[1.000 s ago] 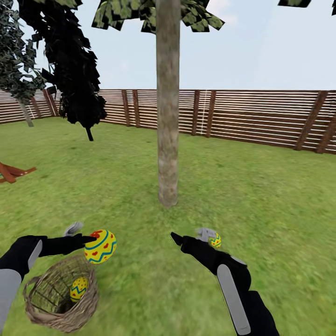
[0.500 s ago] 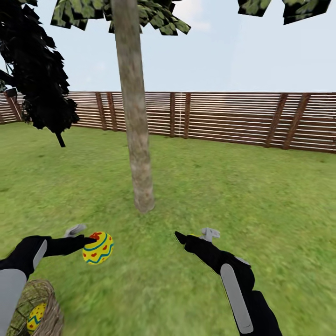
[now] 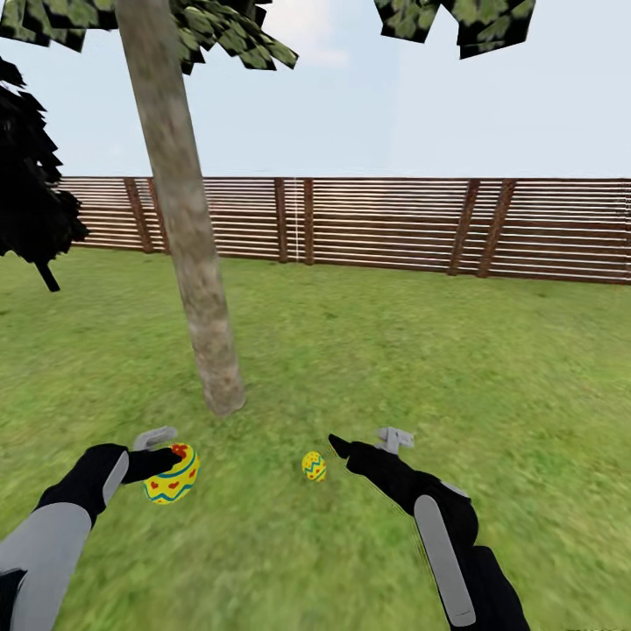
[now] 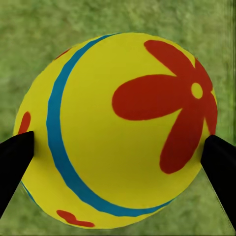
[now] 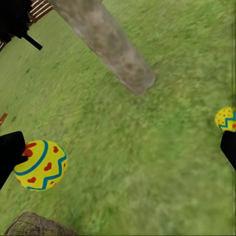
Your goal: Take the three Easter eggs out of the wicker basket on the lawn in the garden, then place them on the lawn next to a single tree (choose any tree) so that all three eggs are next to the same tree and none are left in the basket.
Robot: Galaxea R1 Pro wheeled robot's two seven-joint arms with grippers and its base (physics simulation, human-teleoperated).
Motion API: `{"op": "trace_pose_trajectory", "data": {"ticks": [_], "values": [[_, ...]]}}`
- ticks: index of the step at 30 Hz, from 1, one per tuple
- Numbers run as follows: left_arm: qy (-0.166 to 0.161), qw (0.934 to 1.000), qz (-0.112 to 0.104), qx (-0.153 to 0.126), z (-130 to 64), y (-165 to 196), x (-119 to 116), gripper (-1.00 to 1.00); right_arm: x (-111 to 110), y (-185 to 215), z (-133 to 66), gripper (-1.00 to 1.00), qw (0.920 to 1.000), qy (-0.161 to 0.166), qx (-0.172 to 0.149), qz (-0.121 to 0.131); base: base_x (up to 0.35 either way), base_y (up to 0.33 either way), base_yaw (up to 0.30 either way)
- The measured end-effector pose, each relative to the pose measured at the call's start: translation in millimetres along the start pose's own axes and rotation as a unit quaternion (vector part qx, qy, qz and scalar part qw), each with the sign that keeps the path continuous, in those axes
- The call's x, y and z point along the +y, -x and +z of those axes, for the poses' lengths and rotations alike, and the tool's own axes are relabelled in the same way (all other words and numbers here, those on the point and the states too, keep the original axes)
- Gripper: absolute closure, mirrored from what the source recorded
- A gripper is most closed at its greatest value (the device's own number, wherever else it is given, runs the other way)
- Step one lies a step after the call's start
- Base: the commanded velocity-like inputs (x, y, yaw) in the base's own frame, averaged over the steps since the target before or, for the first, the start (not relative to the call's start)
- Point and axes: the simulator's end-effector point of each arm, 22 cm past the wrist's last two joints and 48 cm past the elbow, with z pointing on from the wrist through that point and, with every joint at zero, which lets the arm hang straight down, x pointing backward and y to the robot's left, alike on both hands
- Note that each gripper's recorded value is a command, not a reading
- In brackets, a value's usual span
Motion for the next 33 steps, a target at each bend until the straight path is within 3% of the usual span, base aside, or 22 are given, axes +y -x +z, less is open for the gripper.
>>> {"op": "trace_pose_trajectory", "data": {"ticks": [25,33], "values": [[-0.003,1.0000,-0.004,-0.003,-0.1,1.0,-1.5,1.00,2.0,-0.7,0.6,-1.00,1.0000,0.001,0.001,-0.002,0.114,-0.036,-0.025],[-0.001,1.0000,-0.001,-0.002,-0.3,0.2,-1.1,1.00,4.6,-1.7,0.6,-1.00,1.0000,0.004,0.002,-0.004,0.272,-0.124,0.000]]}}
